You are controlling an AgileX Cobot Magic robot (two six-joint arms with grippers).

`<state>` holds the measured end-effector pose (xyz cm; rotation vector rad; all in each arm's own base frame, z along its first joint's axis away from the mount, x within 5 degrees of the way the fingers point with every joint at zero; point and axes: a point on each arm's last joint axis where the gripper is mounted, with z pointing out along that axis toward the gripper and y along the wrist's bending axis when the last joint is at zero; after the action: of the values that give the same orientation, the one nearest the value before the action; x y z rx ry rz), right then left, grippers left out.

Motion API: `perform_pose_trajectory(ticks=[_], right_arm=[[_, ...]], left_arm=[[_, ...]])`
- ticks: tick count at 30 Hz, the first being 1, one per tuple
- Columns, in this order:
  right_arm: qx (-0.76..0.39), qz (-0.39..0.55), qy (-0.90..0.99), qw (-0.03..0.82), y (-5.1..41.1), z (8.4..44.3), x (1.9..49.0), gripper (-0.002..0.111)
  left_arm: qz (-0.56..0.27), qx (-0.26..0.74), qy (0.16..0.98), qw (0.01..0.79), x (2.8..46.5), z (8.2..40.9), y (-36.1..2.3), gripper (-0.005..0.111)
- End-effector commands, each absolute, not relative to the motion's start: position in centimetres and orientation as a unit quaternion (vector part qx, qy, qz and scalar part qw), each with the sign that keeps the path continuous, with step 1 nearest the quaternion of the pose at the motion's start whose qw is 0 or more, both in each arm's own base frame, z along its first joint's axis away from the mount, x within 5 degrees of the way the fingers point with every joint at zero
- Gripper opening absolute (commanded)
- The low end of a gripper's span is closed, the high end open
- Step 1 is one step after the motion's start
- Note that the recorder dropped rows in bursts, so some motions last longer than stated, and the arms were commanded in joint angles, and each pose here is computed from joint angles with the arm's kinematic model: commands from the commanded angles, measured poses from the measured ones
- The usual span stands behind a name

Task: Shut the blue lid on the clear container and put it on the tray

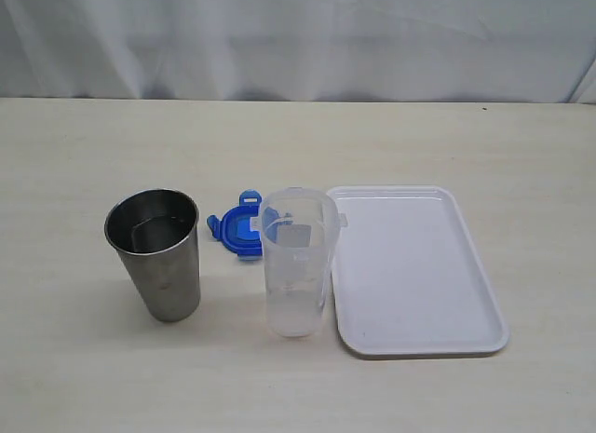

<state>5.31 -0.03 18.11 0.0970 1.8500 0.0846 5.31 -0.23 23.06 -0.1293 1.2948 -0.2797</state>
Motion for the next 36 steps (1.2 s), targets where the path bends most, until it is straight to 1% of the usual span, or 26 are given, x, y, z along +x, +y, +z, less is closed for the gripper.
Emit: perform_pose_trajectory(ticks=[1,6,8,10,11,12,13,15,16,18,19,20,21,22,25,27,29,31,34,36], right_arm=[[0.044,0.036,0.797,0.602,-0.1,18.0,5.3,0.004],[0.044,0.036,0.797,0.602,-0.1,18.0,5.3,0.004],[0.044,0.036,0.797,0.602,-0.1,18.0,5.3,0.004],[0.044,0.036,0.797,0.602,-0.1,18.0,5.3,0.004],[0.044,0.036,0.797,0.602,-0.1,18.0,5.3,0.004],[0.044,0.036,0.797,0.602,-0.1,18.0,5.3,0.004],[0.044,0.036,0.797,0.602,-0.1,18.0,5.3,0.004],[0.044,0.036,0.797,0.602,-0.1,18.0,5.3,0.004],[0.044,0.036,0.797,0.602,-0.1,18.0,5.3,0.004],[0.044,0.036,0.797,0.602,-0.1,18.0,5.3,0.004],[0.044,0.036,0.797,0.602,-0.1,18.0,5.3,0.004],[0.044,0.036,0.797,0.602,-0.1,18.0,5.3,0.004],[0.044,0.036,0.797,0.602,-0.1,18.0,5.3,0.004],[0.044,0.036,0.797,0.602,-0.1,18.0,5.3,0.004],[0.044,0.036,0.797,0.602,-0.1,18.0,5.3,0.004],[0.044,0.036,0.797,0.602,-0.1,18.0,5.3,0.004],[0.044,0.036,0.797,0.602,-0.1,18.0,5.3,0.004],[0.044,0.036,0.797,0.602,-0.1,18.0,5.3,0.004],[0.044,0.036,0.797,0.602,-0.1,18.0,5.3,0.004],[0.044,0.036,0.797,0.602,-0.1,18.0,5.3,0.004]], left_arm=[[-0.168,-0.093,0.514,0.836,4.7,24.7,0.2,0.000],[-0.170,-0.096,0.473,0.859,4.3,25.4,0.4,0.000],[-0.192,-0.103,0.446,0.868,4.0,25.8,0.4,0.000],[-0.195,-0.092,0.464,0.859,4.0,26.5,0.1,0.000],[-0.181,-0.064,0.505,0.842,4.5,27.9,-0.4,0.002],[-0.174,-0.045,0.513,0.840,4.7,28.6,-0.6,0.004],[-0.173,-0.029,0.522,0.834,5.2,29.2,-0.9,0.009],[-0.182,-0.001,0.532,0.827,6.2,30.0,-1.6,0.023],[-0.184,0.036,0.543,0.818,7.3,30.2,-2.3,0.046],[-0.179,0.066,0.557,0.808,8.3,29.9,-2.8,0.075],[-0.177,0.074,0.569,0.800,8.8,29.6,-3.0,0.086],[-0.176,0.071,0.581,0.791,9.2,29.4,-3.0,0.094],[-0.177,0.070,0.614,0.766,10.0,28.6,-3.1,0.103],[-0.179,0.089,0.635,0.746,10.5,27.9,-3.5,0.102],[-0.193,0.132,0.661,0.713,11.4,26.9,-4.4,0.102],[-0.192,0.142,0.686,0.687,12.4,25.9,-4.6,0.102],[-0.202,0.138,0.717,0.653,13.1,24.2,-4.7,0.102],[-0.208,0.165,0.746,0.611,13.3,21.8,-5.2,0.102],[-0.224,0.230,0.747,0.582,12.8,20.5,-6.0,0.102],[-0.224,0.234,0.749,0.578,12.8,20.3,-6.1,0.102]])
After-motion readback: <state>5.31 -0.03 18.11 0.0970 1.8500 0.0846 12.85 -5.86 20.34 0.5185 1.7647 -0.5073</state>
